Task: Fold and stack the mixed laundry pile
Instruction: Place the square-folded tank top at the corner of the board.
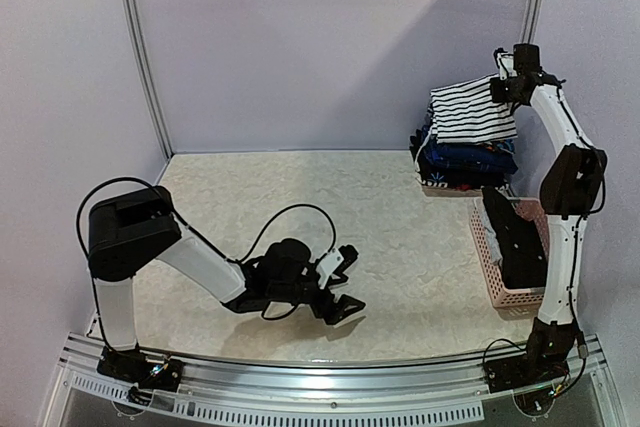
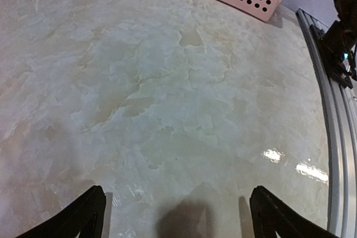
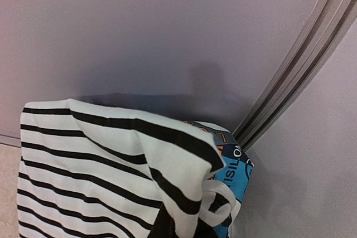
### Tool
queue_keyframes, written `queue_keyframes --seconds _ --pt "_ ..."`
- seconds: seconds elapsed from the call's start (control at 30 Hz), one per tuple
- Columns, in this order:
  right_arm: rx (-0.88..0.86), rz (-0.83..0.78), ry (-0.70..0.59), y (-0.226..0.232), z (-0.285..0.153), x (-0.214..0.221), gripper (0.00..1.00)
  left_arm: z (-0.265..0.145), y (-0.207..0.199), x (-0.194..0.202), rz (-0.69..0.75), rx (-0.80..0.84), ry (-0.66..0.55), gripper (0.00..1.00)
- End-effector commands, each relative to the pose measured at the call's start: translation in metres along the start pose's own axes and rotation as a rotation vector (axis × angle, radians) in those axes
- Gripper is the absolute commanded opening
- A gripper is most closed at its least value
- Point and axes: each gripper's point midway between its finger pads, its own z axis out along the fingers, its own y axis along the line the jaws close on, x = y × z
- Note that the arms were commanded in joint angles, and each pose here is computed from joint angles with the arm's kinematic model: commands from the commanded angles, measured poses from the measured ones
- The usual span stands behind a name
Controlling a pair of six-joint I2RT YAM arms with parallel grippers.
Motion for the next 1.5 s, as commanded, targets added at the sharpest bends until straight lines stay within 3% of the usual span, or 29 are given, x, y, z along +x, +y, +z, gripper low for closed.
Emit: queue_keyframes --seconds 0.0,0.53,1.03,1.3,1.47 --pt "0.065 -0.008 -0.072 -0.018 0.017 -0.009 0.0 0.006 0.009 0.01 -0.018 -0.011 0.035 0.91" --pt "0.187 -0.053 -0.097 -0.033 0.073 0.021 0.0 0.013 0.012 0.011 -0.038 -0.01 0.044 0.91" --pt "0.237 -0.079 -0.031 -0.036 0.107 0.067 0.01 0.012 0.013 0.015 -0.049 -0.015 0.044 0.9" --pt "0.299 -0.057 -0.062 -0.048 0.097 0.056 0.17 0.01 0.014 0.018 -0.051 -0.021 0.042 0.91" --pt "0.319 -0.028 -0.107 -0.053 0.078 0.033 0.34 0.008 0.013 0.017 -0.052 -0.017 0.03 0.9"
